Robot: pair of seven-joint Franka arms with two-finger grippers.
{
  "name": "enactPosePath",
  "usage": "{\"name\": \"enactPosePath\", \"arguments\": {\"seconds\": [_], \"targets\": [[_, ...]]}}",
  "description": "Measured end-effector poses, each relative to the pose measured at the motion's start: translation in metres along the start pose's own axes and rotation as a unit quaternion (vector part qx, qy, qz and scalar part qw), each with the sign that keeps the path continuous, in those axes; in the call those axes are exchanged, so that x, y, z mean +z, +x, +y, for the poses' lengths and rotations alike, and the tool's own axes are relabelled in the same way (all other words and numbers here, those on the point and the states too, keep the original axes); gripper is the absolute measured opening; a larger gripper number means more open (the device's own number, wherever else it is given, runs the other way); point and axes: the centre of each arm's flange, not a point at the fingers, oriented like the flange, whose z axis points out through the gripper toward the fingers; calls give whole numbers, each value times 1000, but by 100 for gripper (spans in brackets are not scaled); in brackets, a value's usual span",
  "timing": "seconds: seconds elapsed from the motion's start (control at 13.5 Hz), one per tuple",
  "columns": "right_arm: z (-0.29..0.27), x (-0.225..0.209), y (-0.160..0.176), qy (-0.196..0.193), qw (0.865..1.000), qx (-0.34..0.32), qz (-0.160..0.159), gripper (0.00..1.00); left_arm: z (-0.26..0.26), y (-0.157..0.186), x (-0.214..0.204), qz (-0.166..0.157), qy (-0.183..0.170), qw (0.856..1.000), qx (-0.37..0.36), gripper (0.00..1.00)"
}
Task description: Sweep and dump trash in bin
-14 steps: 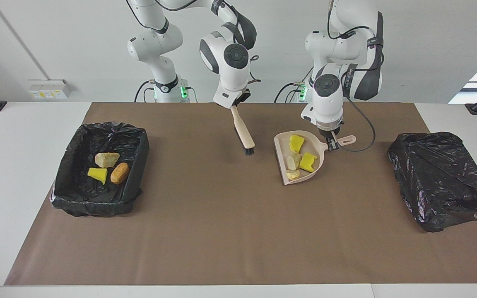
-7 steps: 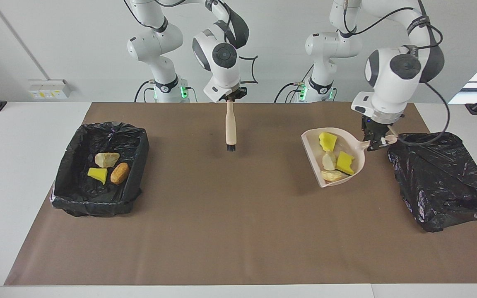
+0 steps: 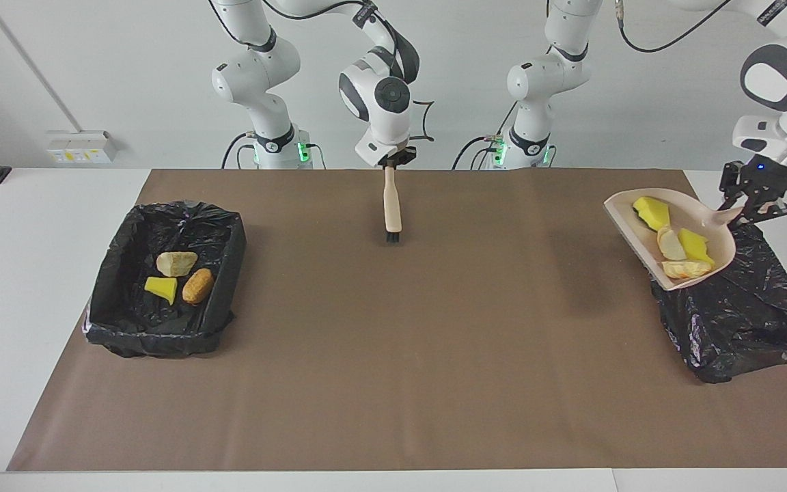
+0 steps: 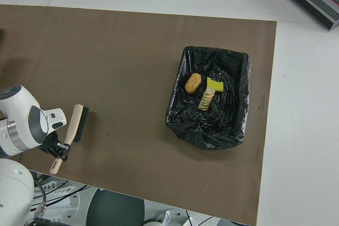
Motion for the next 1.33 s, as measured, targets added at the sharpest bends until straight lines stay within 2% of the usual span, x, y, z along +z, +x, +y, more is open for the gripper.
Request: {"name": "enactPosePath", "arguments": {"seconds": [0.22, 0.44, 0.66, 0.89, 1.03, 1.18, 1.33], "targets": [[-1, 8, 9, 14, 1000, 8, 9, 26, -19, -64, -5, -11, 18, 1000, 14, 33], [-1, 13, 14, 18, 1000, 7, 10, 26, -32, -114, 2, -55, 48, 997, 22, 33], [-3, 17, 19, 21, 1000, 1, 15, 26, -52, -126, 23, -113, 74, 990, 47, 33], [-3, 17, 19, 21, 1000, -7, 15, 26, -66, -131, 48, -157, 75, 982, 75, 33], [-3, 18, 19, 21, 1000, -11, 14, 43, -69, -130, 54, -188, 65, 975, 98, 33], [-3, 19, 20, 20, 1000, -14, 13, 65, -72, -125, 53, -231, 54, 963, 128, 33], [-3, 16, 24, 22, 1000, -15, 15, 88, -75, -117, 55, -256, 47, 954, 146, 33]]}}
